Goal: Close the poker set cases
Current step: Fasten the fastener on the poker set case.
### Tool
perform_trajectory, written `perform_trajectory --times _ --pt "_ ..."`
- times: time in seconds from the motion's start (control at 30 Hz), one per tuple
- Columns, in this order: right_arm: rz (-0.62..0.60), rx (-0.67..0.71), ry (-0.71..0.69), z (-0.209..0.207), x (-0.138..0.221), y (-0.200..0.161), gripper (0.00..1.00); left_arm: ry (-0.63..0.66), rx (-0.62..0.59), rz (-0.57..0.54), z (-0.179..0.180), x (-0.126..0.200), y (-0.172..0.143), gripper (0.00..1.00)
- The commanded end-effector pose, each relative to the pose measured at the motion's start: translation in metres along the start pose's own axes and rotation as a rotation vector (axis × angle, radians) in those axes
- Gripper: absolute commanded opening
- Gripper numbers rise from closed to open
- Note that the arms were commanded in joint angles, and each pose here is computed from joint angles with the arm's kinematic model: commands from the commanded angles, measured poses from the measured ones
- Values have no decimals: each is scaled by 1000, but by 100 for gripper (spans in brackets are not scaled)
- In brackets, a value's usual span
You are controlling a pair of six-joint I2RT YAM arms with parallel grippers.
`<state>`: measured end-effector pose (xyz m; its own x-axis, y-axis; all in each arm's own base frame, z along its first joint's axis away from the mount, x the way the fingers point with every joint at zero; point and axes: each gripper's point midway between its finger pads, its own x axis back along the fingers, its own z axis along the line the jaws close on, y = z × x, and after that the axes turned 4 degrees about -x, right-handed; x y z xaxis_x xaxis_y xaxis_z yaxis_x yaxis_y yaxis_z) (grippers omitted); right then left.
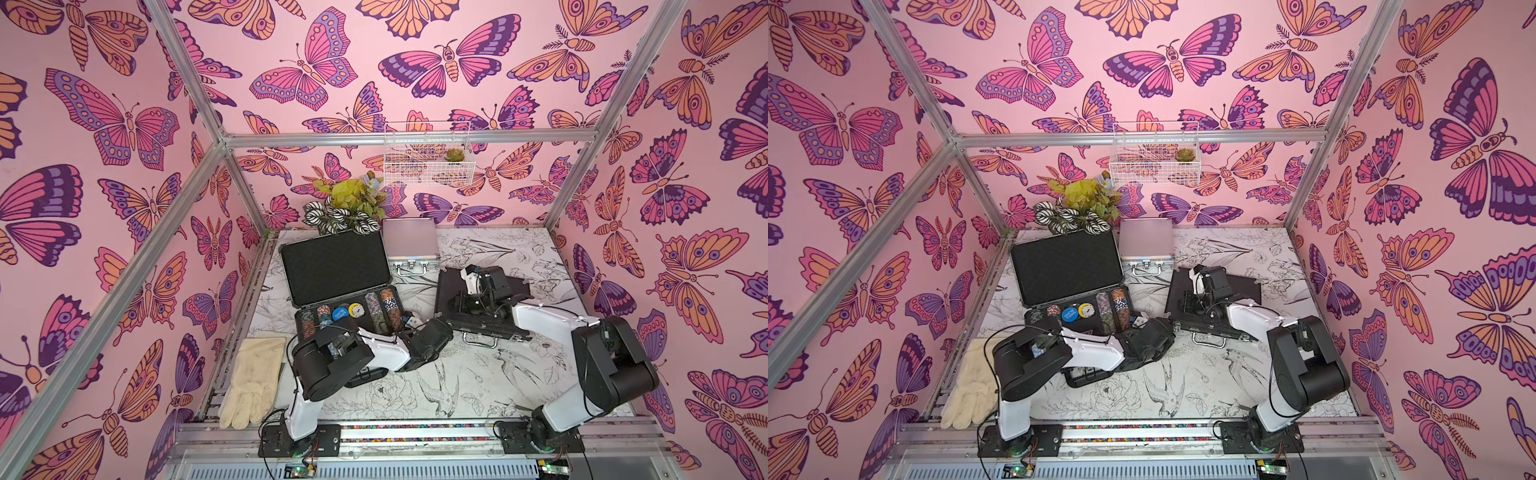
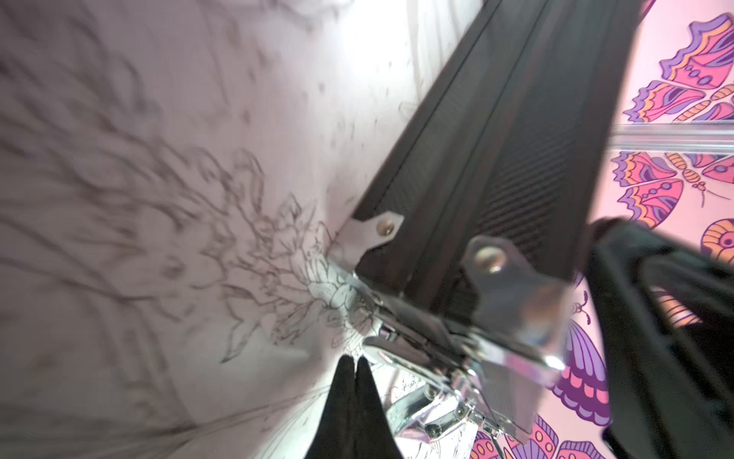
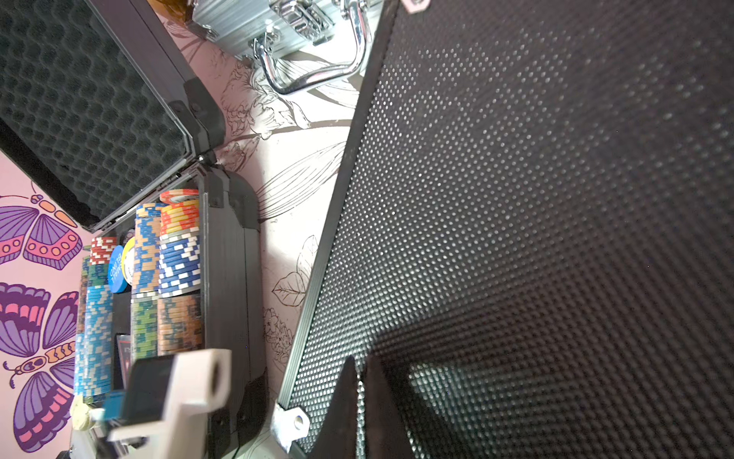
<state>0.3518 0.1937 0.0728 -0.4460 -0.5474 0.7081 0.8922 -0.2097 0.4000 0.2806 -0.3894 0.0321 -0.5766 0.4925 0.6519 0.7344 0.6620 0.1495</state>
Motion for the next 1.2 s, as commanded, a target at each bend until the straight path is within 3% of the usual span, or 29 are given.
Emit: perform_trajectory --times 0.0,0.33,0.57,1.17 --pt "335 -139 -248 -70 -5 -101 11 78 -48 -65 17 14 21 0" --pt "333 -131 -264 -71 -3 -97 11 47 -110 -8 0 10 10 0" --pt "326 -144 -264 -72 -2 -94 11 34 -79 53 -6 -7 -10 0" --pt "338 -150 -245 -70 -3 -97 9 64 -10 -34 14 -39 5 0"
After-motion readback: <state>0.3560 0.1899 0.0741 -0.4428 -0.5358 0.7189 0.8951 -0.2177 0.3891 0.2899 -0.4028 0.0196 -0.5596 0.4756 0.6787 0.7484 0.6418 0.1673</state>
